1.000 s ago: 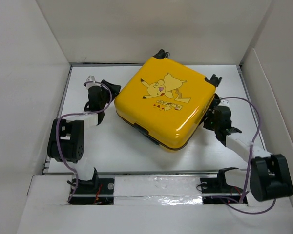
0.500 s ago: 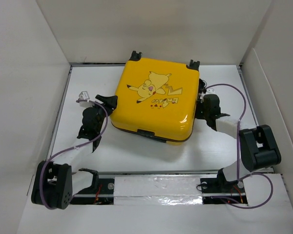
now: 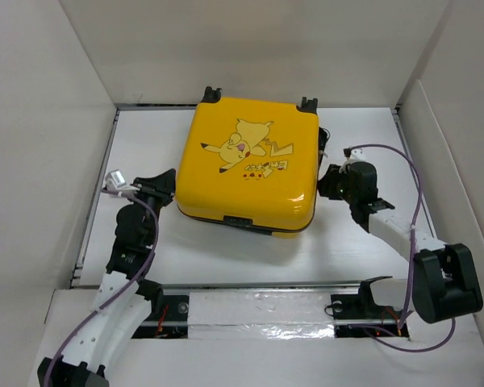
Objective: Pack the luggage
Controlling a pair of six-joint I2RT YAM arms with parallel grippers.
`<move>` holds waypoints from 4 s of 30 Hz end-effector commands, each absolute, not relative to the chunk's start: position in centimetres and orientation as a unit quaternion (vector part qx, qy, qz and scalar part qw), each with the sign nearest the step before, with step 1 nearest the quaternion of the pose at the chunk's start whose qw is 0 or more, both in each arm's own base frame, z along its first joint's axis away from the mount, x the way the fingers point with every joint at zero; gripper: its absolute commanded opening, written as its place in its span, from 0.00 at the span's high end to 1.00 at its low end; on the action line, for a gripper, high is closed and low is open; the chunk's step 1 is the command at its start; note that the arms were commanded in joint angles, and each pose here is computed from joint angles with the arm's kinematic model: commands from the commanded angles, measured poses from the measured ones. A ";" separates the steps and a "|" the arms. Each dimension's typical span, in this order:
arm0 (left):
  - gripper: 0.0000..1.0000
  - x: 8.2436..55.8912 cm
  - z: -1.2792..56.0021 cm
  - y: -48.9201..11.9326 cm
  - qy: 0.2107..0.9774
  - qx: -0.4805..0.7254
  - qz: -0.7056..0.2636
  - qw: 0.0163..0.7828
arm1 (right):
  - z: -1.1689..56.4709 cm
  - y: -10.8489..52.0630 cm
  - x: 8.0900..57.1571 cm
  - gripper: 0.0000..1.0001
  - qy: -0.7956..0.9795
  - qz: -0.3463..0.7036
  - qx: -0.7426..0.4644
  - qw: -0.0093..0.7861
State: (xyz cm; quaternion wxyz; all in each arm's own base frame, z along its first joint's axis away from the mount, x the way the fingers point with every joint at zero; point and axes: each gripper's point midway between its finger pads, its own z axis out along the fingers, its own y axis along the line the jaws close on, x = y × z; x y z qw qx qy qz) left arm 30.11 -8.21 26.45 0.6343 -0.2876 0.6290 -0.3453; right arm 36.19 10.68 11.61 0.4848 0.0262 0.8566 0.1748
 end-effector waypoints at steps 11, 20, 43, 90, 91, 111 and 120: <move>1.00 22.1 5.4 -6.0 0.783 -0.386 -0.235 0.428 | 16.1 12.5 33.2 0.89 0.802 0.254 0.004 0.541; 1.00 25.2 6.5 -10.8 0.788 -0.327 -0.333 0.401 | 16.4 13.0 32.8 0.85 0.795 0.267 -0.010 0.544; 1.00 28.0 5.0 -10.2 0.822 -0.352 -0.247 0.373 | 17.9 13.8 32.3 0.81 0.781 0.281 -0.026 0.557; 0.92 29.0 12.4 -10.0 0.776 -0.346 -0.297 0.437 | 20.5 13.0 27.7 0.59 0.755 0.284 -0.035 0.590; 0.94 28.8 11.0 -9.9 0.787 -0.351 -0.282 0.421 | 20.4 13.1 27.7 0.59 0.756 0.284 -0.038 0.588; 1.00 28.6 1.0 -6.8 0.864 -0.436 -0.046 0.249 | 20.6 14.1 27.8 0.59 0.746 0.298 -0.058 0.593; 1.00 26.3 3.0 -6.3 0.839 -0.447 -0.091 0.298 | 21.0 14.3 27.6 0.59 0.742 0.301 -0.065 0.596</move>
